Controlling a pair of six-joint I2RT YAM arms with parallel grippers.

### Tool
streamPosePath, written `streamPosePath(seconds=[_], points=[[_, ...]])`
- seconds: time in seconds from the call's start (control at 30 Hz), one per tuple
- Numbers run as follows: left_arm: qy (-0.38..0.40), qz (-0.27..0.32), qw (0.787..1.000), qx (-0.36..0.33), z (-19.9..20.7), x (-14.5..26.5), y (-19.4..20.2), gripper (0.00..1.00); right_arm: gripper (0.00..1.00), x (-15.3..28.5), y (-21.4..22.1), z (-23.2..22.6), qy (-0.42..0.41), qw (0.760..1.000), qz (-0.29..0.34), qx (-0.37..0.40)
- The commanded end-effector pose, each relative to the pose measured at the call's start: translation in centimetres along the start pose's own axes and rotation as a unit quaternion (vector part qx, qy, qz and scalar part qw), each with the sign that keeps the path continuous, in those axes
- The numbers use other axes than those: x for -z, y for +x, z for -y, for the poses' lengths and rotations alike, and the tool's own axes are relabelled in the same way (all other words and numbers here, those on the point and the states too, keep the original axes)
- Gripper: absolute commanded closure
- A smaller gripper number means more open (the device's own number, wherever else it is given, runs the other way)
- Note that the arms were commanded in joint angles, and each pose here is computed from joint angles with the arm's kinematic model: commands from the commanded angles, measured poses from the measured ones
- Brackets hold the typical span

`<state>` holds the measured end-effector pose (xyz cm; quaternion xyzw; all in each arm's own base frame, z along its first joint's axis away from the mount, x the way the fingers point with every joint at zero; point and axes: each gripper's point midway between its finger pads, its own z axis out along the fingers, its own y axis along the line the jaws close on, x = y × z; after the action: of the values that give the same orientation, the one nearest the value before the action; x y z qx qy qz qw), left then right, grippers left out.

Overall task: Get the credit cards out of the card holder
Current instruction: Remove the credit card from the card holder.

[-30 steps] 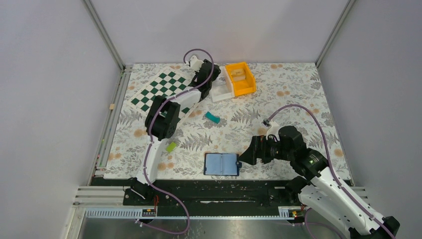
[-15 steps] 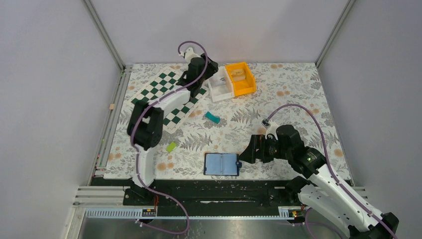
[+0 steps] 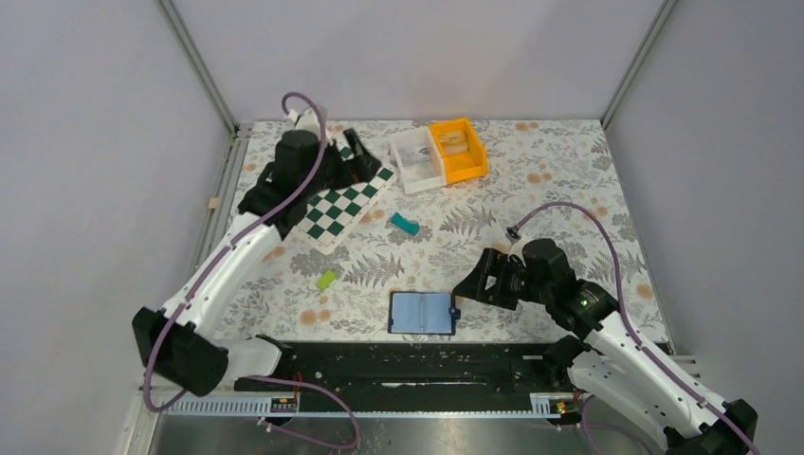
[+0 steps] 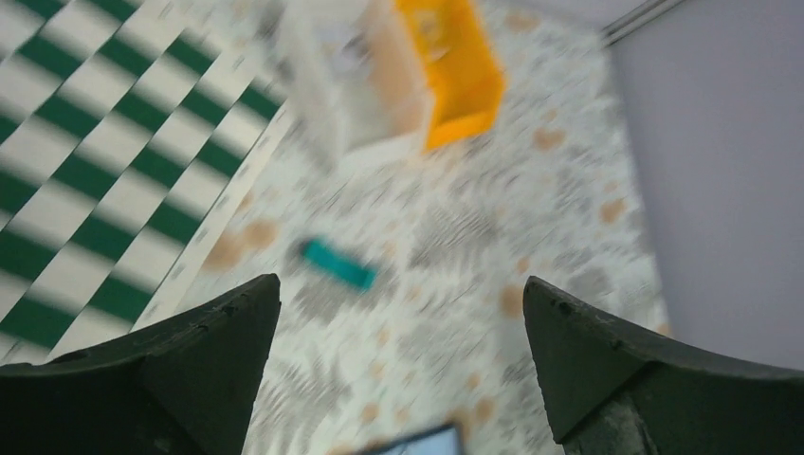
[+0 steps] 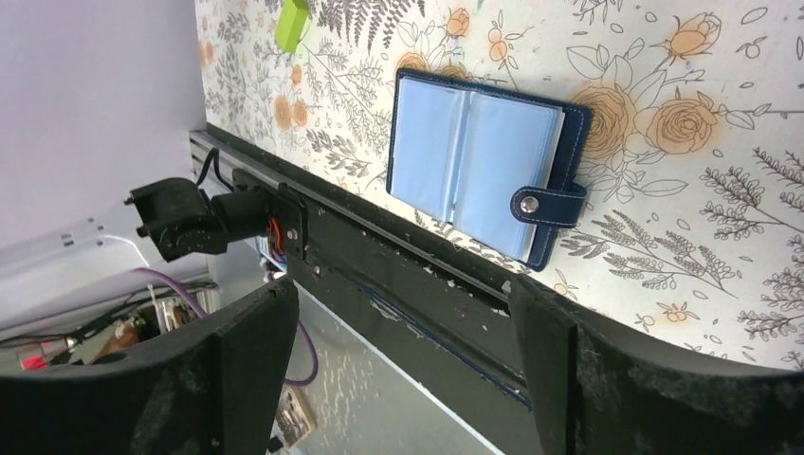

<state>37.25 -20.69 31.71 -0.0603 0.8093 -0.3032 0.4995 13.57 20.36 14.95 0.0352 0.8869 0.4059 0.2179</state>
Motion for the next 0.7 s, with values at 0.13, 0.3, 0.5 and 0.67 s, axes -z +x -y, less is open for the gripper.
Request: streamPosePath(seconds=[0.13,0.3,0.5,0.67], points=[[-0.098,-0.13,0.985,-0.049,-10.8,9.1,10.3,0.01,0.12,-2.7,-0.1,0.8,0.074,0.997,0.026,-0.013],[-0.088,-0.105,0.989,-0.056,-12.0,11.9,12.7,0.01,0.03,-5.5,0.9,-0.2,0.126,0.992,0.03,0.015],[-0.11,-0.063,0.99,-0.055,-12.9,12.9,12.1,0.01,0.01,-9.6,2.5,-2.4,0.202,0.974,0.007,0.103],[-0.098,-0.076,0.991,-0.05,-12.6,12.6,12.7,0.01,0.0,-12.5,3.8,-3.2,0.254,0.954,-0.017,0.156]])
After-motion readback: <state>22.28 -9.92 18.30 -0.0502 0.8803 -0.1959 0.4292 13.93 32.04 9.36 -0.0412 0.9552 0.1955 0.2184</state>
